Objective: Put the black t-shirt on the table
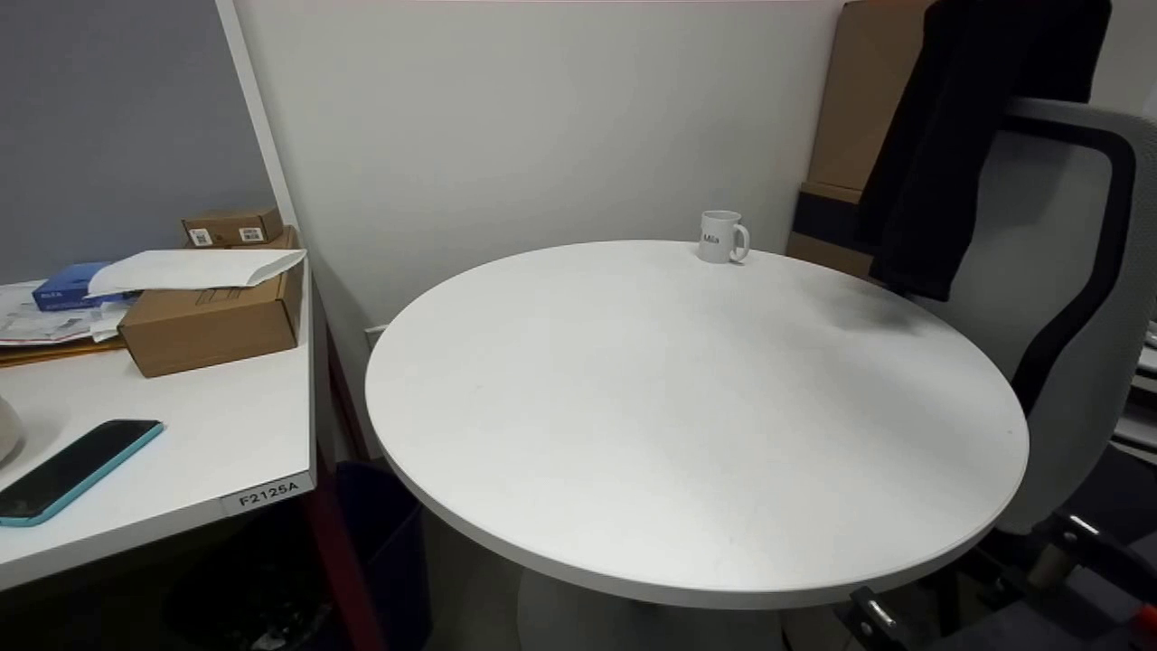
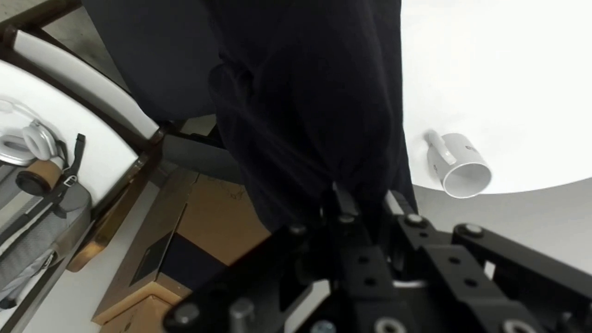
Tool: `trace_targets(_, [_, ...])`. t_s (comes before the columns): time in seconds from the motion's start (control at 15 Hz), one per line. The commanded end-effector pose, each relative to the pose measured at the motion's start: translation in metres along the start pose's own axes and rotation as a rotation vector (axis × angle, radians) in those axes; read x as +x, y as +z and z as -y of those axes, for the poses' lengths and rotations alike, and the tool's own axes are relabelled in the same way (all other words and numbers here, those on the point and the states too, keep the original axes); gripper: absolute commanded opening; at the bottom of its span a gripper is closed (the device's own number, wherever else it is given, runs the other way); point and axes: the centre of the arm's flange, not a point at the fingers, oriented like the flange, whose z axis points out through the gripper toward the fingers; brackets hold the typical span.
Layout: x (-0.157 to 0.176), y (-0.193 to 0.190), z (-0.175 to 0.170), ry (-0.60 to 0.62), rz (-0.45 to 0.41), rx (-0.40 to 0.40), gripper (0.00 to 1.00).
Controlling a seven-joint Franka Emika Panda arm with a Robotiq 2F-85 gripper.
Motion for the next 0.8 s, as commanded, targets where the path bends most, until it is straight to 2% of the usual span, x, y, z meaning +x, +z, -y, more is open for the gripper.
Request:
trace_targets(0.0, [-0.001, -0.066, 0.021, -0.061, -0.008, 0.013, 0.07])
trace_targets(0.4, [-0.010, -0.137, 0.064, -0.130, -0.025, 0.037, 0.07])
trace_targets(0.73, [-0.018, -0.187, 0.084, -0.167, -0.035, 0.056, 0.07])
